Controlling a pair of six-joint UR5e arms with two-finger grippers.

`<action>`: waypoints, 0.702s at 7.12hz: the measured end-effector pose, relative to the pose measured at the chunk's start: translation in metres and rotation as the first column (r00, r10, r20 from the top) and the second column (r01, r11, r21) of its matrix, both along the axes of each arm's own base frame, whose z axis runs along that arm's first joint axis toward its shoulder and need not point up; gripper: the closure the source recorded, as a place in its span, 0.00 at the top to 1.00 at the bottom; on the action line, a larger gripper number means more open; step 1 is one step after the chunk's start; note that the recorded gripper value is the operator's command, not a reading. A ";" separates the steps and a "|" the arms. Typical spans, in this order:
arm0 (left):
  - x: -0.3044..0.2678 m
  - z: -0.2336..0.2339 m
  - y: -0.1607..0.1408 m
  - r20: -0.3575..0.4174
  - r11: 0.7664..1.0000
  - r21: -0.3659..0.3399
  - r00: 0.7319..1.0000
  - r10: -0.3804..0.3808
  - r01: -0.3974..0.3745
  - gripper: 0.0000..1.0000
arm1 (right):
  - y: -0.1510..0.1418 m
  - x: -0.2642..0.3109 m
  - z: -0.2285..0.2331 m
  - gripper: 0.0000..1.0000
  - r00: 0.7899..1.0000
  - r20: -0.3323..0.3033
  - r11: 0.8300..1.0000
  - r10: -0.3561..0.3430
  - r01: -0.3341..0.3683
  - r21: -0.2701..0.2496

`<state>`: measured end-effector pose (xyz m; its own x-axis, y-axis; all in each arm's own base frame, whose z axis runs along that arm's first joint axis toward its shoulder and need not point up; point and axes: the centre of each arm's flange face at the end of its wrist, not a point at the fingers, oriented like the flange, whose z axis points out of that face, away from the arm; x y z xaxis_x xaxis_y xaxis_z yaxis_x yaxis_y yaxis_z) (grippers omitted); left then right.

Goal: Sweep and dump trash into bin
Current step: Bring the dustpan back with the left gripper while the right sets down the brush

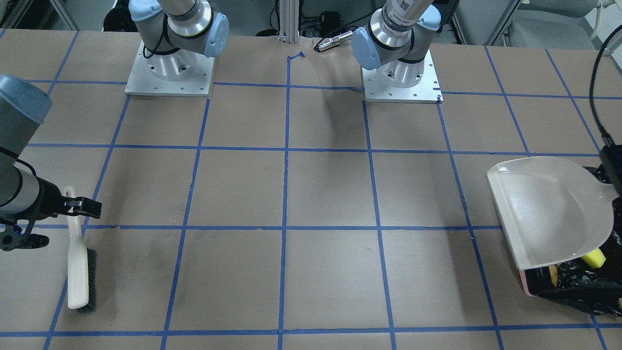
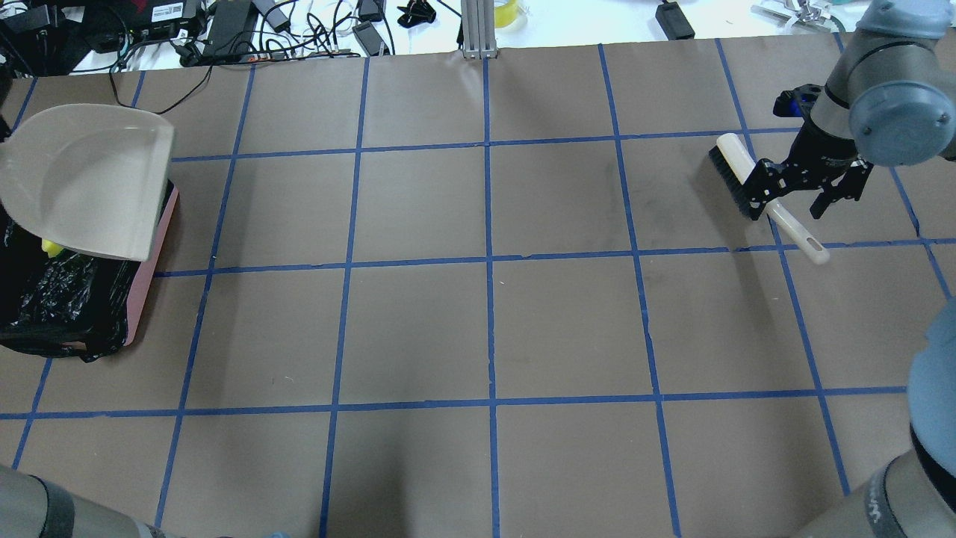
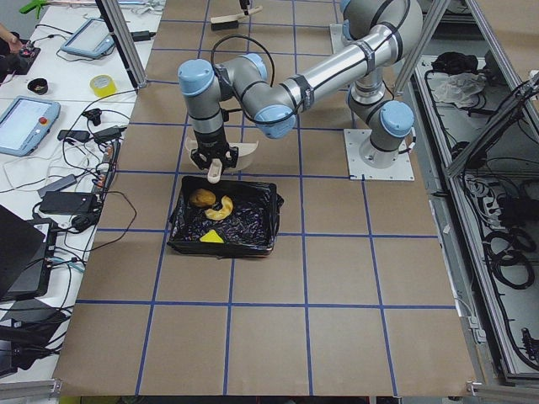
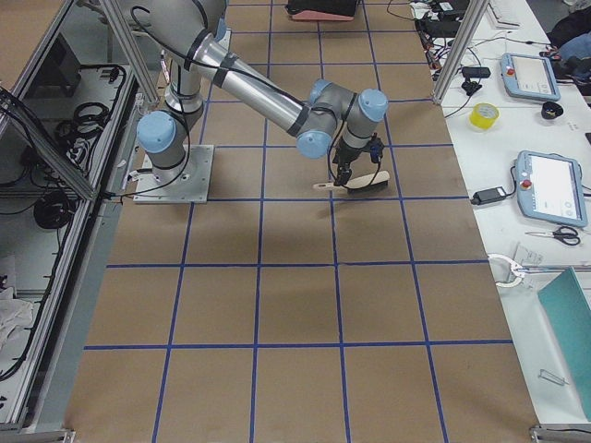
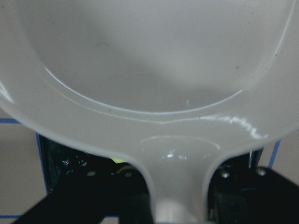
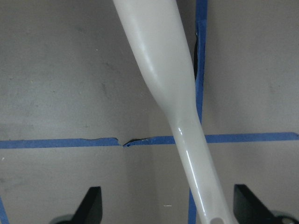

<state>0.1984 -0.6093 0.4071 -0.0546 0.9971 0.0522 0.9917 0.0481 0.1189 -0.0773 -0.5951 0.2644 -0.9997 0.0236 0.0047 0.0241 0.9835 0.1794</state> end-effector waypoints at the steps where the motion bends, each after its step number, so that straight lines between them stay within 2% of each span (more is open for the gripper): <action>1: -0.058 -0.012 -0.017 -0.033 1.000 0.003 0.999 -0.001 0.002 0.00 | 0.001 0.002 0.021 1.00 1.000 -0.007 0.999 0.000 -0.001 -0.033; 3: -0.148 -0.056 -0.041 -0.096 1.000 0.024 0.995 0.020 -0.018 0.00 | -0.001 0.021 0.101 1.00 0.998 -0.056 0.988 0.020 -0.029 -0.149; 5: -0.182 -0.109 -0.064 -0.145 0.998 0.027 0.987 0.065 -0.061 0.00 | 0.004 0.078 0.172 1.00 0.997 -0.072 0.974 0.019 -0.035 -0.225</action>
